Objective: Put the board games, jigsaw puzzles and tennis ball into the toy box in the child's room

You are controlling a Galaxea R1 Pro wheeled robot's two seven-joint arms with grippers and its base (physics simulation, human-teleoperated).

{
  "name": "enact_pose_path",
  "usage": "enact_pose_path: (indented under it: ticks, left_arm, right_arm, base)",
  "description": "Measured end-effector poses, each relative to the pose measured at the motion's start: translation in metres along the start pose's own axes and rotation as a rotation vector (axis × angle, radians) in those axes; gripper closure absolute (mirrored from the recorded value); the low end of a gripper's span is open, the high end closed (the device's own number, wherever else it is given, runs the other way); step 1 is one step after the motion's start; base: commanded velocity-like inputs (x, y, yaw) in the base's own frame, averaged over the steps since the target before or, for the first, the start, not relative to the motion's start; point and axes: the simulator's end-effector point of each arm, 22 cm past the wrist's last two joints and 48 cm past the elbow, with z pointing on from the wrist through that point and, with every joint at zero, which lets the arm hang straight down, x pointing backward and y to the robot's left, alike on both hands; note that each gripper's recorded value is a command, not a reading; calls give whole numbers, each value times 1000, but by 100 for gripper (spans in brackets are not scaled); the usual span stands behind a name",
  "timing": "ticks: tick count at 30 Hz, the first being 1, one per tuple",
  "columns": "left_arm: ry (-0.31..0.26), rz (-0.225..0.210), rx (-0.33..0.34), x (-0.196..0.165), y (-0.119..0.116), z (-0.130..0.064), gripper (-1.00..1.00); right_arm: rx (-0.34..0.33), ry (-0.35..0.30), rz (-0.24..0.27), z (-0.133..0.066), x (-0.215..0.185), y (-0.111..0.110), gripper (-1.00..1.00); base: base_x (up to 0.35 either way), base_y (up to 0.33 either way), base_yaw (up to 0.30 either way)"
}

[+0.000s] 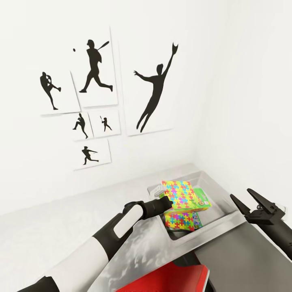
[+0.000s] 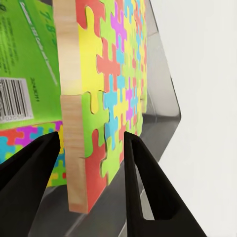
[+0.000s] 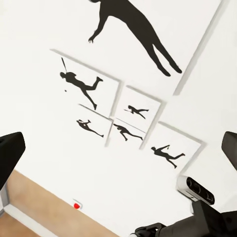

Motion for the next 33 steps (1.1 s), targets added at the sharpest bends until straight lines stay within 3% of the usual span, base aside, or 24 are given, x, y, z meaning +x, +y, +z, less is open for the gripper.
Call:
enact_pose_path:
  ticks: [23, 29, 33]
  left_arm:
    - [18, -44, 18, 6, 5, 8, 100]
    - [26, -116, 51, 7, -1, 9, 100]
    - [28, -133, 57, 6, -1, 10, 100]
  right_arm:
    - [32, 4, 20, -1, 3, -18, -100]
    - [41, 4, 25, -1, 3, -23, -100]
    - [46, 4, 28, -2, 3, -26, -100]
  base:
    - [0, 0, 0]
    - [0, 0, 0]
    - [0, 0, 0]
